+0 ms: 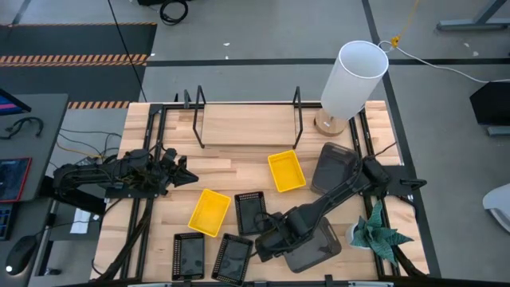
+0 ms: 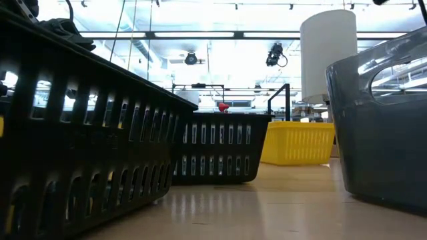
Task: Stack baskets on shelf by color
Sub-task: Stack the bottom black bin into the top black bin
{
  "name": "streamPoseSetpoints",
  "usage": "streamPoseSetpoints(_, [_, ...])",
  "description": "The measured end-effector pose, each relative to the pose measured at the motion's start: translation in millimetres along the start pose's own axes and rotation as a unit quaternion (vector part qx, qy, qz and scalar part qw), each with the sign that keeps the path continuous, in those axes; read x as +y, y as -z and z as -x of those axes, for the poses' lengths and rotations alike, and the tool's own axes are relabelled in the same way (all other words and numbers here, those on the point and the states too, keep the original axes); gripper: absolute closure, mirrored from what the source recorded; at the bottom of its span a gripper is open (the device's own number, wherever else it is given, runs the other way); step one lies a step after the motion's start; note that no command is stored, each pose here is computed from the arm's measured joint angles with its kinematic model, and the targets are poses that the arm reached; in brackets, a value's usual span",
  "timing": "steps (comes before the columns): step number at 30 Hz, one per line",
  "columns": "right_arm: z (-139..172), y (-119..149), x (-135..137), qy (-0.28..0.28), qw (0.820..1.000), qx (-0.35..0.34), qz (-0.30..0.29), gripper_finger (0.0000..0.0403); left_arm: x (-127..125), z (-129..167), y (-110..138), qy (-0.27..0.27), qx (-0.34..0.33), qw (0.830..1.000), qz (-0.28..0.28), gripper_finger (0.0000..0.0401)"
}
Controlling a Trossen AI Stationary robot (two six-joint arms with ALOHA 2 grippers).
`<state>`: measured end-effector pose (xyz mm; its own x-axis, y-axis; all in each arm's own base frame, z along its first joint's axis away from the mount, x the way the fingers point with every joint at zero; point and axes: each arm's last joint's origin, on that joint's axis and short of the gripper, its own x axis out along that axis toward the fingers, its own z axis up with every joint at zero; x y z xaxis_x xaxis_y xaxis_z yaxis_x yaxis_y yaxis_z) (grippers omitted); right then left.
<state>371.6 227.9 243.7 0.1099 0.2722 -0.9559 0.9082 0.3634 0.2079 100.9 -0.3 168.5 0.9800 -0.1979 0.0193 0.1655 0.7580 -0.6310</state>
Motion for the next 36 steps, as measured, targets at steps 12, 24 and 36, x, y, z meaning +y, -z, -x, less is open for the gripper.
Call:
streamPoseSetpoints(12, [-22.1,18.3,6.8,0.032,0.999,0.000,-0.020,0.0286,0.1,0.0,0.1,0.000,0.000,1.000,0.000,0.0371])
streamPoseSetpoints(24, [-25.1,31.2,1.9,0.037,0.998,-0.027,-0.036,0.0286,0.0,0.0,0.1,0.000,0.000,1.000,0.000,0.0363])
streamPoseSetpoints(36, [-42.8,26.8,-4.6,0.046,0.998,-0.042,-0.034,0.0286,0.0,0.0,0.1,0.000,0.000,1.000,0.000,0.0371])
